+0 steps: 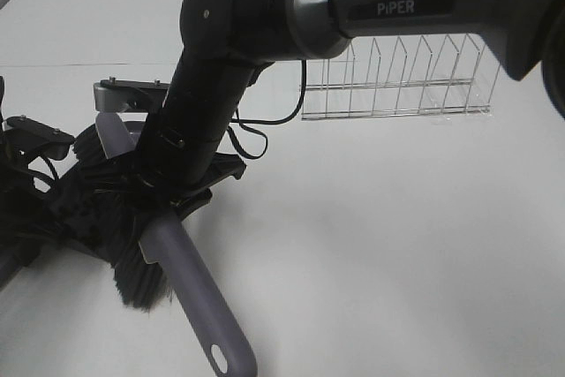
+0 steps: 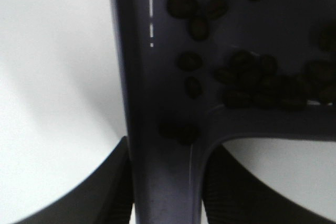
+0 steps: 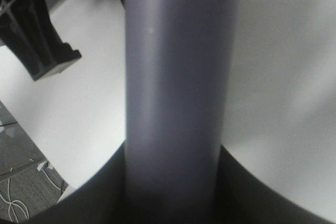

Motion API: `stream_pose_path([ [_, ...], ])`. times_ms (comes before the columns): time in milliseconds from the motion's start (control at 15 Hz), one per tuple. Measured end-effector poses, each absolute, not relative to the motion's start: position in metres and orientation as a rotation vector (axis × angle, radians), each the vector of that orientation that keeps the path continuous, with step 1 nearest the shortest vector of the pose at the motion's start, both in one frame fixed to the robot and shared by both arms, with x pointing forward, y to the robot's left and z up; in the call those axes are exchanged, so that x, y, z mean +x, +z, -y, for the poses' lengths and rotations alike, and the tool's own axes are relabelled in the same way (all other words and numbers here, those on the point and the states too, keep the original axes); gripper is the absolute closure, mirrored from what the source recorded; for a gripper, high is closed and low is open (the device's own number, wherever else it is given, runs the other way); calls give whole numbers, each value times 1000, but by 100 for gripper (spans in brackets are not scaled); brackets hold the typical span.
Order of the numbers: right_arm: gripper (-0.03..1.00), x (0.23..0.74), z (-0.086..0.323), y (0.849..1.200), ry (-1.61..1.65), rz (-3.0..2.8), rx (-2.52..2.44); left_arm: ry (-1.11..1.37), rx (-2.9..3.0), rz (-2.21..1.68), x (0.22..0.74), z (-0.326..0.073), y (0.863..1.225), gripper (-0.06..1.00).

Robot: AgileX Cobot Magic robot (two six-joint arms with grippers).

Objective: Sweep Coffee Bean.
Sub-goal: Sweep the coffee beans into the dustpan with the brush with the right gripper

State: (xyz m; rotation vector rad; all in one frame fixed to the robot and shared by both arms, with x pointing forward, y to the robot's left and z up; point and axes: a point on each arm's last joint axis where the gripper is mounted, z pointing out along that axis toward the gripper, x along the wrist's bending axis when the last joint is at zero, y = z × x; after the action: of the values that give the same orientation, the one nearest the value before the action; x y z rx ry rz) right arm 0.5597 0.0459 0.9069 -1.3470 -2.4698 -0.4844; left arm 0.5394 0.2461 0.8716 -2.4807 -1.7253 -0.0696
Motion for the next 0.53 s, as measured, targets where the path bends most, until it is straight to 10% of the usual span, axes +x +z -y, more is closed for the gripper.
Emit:
stream_pose_path([
  [533, 60, 593, -60, 900, -662, 2734, -1228, -68, -2481, 1722, 539, -246, 872, 61],
])
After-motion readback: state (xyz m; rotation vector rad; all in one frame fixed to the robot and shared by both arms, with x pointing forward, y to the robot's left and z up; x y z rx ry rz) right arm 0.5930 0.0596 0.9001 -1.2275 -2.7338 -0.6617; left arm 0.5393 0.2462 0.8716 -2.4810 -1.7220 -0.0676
